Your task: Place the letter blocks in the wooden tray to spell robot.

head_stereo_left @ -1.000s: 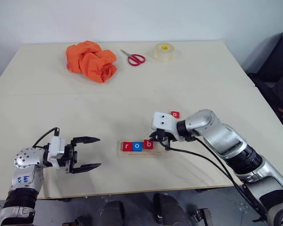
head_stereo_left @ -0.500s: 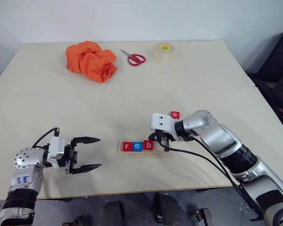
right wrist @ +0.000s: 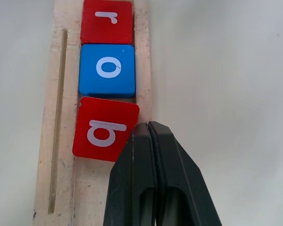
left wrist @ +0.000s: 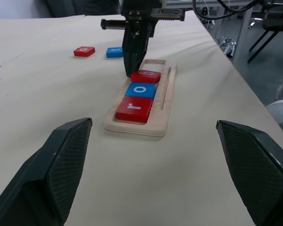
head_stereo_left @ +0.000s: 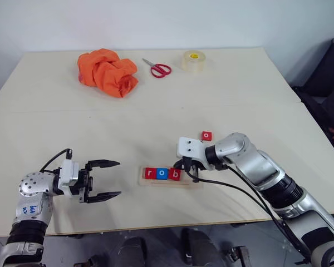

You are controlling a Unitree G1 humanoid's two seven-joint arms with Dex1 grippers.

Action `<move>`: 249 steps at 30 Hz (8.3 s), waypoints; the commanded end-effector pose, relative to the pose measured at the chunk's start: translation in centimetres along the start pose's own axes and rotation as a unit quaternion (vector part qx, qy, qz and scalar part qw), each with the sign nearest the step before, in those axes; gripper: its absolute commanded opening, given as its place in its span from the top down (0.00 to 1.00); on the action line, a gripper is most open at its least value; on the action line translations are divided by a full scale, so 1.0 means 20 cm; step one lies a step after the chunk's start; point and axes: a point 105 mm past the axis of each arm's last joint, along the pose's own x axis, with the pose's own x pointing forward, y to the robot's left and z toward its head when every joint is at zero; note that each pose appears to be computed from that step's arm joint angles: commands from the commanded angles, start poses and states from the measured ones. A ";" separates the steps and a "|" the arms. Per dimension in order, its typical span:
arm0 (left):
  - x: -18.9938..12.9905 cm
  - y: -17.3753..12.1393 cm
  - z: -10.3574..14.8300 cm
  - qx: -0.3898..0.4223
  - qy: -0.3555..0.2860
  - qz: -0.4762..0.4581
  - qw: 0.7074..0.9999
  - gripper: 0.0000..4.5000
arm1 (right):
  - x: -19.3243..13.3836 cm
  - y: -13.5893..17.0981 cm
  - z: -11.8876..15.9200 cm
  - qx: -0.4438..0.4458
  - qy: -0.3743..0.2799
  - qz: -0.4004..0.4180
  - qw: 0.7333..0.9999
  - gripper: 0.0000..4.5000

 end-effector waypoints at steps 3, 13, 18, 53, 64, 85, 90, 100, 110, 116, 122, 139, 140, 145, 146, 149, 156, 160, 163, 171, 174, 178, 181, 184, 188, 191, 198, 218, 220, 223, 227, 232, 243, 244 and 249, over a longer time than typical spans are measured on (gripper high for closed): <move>0.00 -0.01 0.01 0.015 0.000 -0.025 1.000 0.00 | -0.05 -0.04 0.08 -0.032 -0.029 -0.034 0.998 0.99; 0.01 -0.02 0.00 0.014 -0.001 -0.025 1.000 0.00 | -0.18 0.00 0.04 -0.028 -0.012 -0.029 0.999 0.99; 0.01 -0.02 0.00 0.014 -0.003 -0.026 1.000 0.00 | -0.15 0.07 -0.03 -0.015 0.001 -0.005 1.000 0.99; 0.03 0.01 -0.01 0.015 -0.004 -0.023 1.000 0.00 | -0.23 0.01 -0.02 0.021 -0.036 -0.058 0.997 0.99; 0.06 0.03 -0.03 0.007 -0.014 -0.020 1.000 0.00 | -0.55 0.00 -0.29 0.148 -0.063 -0.218 0.963 0.42; 0.06 0.06 -0.02 0.002 -0.015 -0.005 1.000 0.00 | -0.79 0.09 -0.47 0.165 -0.118 -0.335 0.920 0.01; 0.05 0.06 -0.01 0.003 -0.015 -0.005 1.000 0.00 | -0.78 0.09 -0.48 0.166 -0.114 -0.331 0.922 0.01; 0.06 0.04 -0.01 0.008 -0.018 -0.003 1.000 0.00 | -0.71 0.05 -0.46 0.189 -0.130 -0.328 0.916 0.01; 0.06 -0.03 -0.01 0.006 -0.021 0.000 1.000 0.00 | -0.46 -0.21 -0.41 0.285 -0.162 -0.417 0.848 0.01; 0.06 -0.05 0.00 0.004 -0.022 0.005 1.000 0.00 | -0.36 -0.29 -0.38 0.322 -0.161 -0.440 0.822 0.01; 0.07 -0.06 0.00 0.003 -0.023 0.011 1.000 0.00 | -0.25 -0.34 -0.37 0.350 -0.151 -0.454 0.806 0.01; 0.08 -0.07 0.00 0.003 -0.027 0.020 0.999 0.00 | -0.11 -0.33 -0.38 0.402 -0.111 -0.476 0.775 0.49; 0.08 -0.07 0.00 0.002 -0.027 0.020 0.999 0.00 | -0.11 -0.33 -0.39 0.401 -0.110 -0.479 0.773 0.57; 0.08 -0.07 -0.01 -0.001 -0.025 0.018 1.000 0.00 | -0.20 -0.37 -0.32 0.375 -0.140 -0.495 0.771 0.68; 0.08 -0.07 -0.01 -0.001 -0.025 0.016 1.000 0.00 | -0.23 -0.37 -0.30 0.370 -0.147 -0.498 0.770 0.68; 0.08 -0.05 0.00 -0.001 -0.026 0.011 1.000 0.00 | -0.32 -0.36 -0.28 0.364 -0.156 -0.504 0.767 0.68; 0.07 -0.04 0.00 -0.002 -0.029 -0.016 0.999 0.00 | -0.50 -0.19 -0.28 0.362 -0.133 -0.501 0.775 0.68; 0.04 -0.03 0.00 -0.005 -0.027 -0.038 0.999 0.00 | -0.50 -0.04 -0.28 0.382 -0.106 -0.474 0.786 0.68; 0.03 -0.02 0.00 -0.008 -0.020 -0.046 0.999 0.00 | -0.48 0.07 -0.28 0.401 -0.090 -0.461 0.787 0.68; 0.04 -0.02 0.02 -0.020 -0.029 -0.066 0.997 0.00 | -0.44 0.20 -0.36 0.458 -0.058 -0.465 0.755 0.68; 0.03 -0.02 0.03 -0.023 -0.030 -0.071 0.997 0.00 | -0.43 0.23 -0.35 0.462 -0.058 -0.459 0.756 0.68; 0.02 -0.03 0.04 -0.024 -0.029 -0.077 0.996 0.00 | -0.41 0.25 -0.31 0.453 -0.066 -0.442 0.772 0.38; 0.02 -0.03 0.04 -0.025 -0.028 -0.083 0.996 0.00 | -0.41 0.24 -0.31 0.445 -0.066 -0.442 0.776 0.16; 0.02 -0.05 0.04 -0.026 -0.026 -0.092 0.995 0.00 | -0.44 0.22 -0.29 0.421 -0.068 -0.434 0.793 0.01; 0.01 -0.07 0.03 -0.027 -0.015 -0.103 0.994 0.00 | -0.46 0.22 -0.25 0.358 -0.059 -0.383 0.850 0.01; -0.01 -0.07 0.02 -0.016 0.000 -0.106 0.994 0.00 | -0.48 0.26 -0.22 0.262 -0.032 -0.305 0.915 0.01; 0.02 -0.05 0.04 0.002 -0.019 -0.097 0.995 0.00 | -0.51 0.20 -0.29 0.127 0.031 -0.179 0.975 0.01; -0.04 -0.24 0.05 -0.012 -0.022 -0.047 0.999 0.00 | -0.46 0.05 -0.49 0.025 0.093 -0.055 0.994 0.35; -0.03 -0.24 0.05 -0.012 -0.023 -0.042 0.999 0.00 | -0.45 0.04 -0.49 0.025 0.090 -0.058 0.994 0.49; -0.02 -0.24 0.04 -0.010 -0.025 -0.040 0.999 0.00 | -0.46 0.02 -0.46 0.021 0.080 -0.066 0.994 0.68; -0.01 -0.22 0.04 -0.007 -0.027 -0.039 0.999 0.00 | -0.49 0.00 -0.37 0.025 0.058 -0.082 0.995 0.68; 0.01 -0.18 0.03 -0.005 -0.030 -0.040 0.999 0.00 | -0.49 0.00 -0.21 0.046 0.014 -0.090 0.995 0.68; 0.03 -0.14 0.02 0.003 -0.032 -0.045 0.998 0.00 | -0.27 0.09 -0.06 0.046 0.016 -0.046 0.998 0.68; 0.03 -0.14 0.03 0.004 -0.032 -0.044 0.999 0.00 | -0.25 0.09 -0.05 0.045 0.018 -0.044 0.998 0.68; 0.03 -0.15 0.02 0.004 -0.030 -0.042 0.999 0.00 | -0.16 0.09 0.00 0.036 0.022 -0.039 0.998 0.68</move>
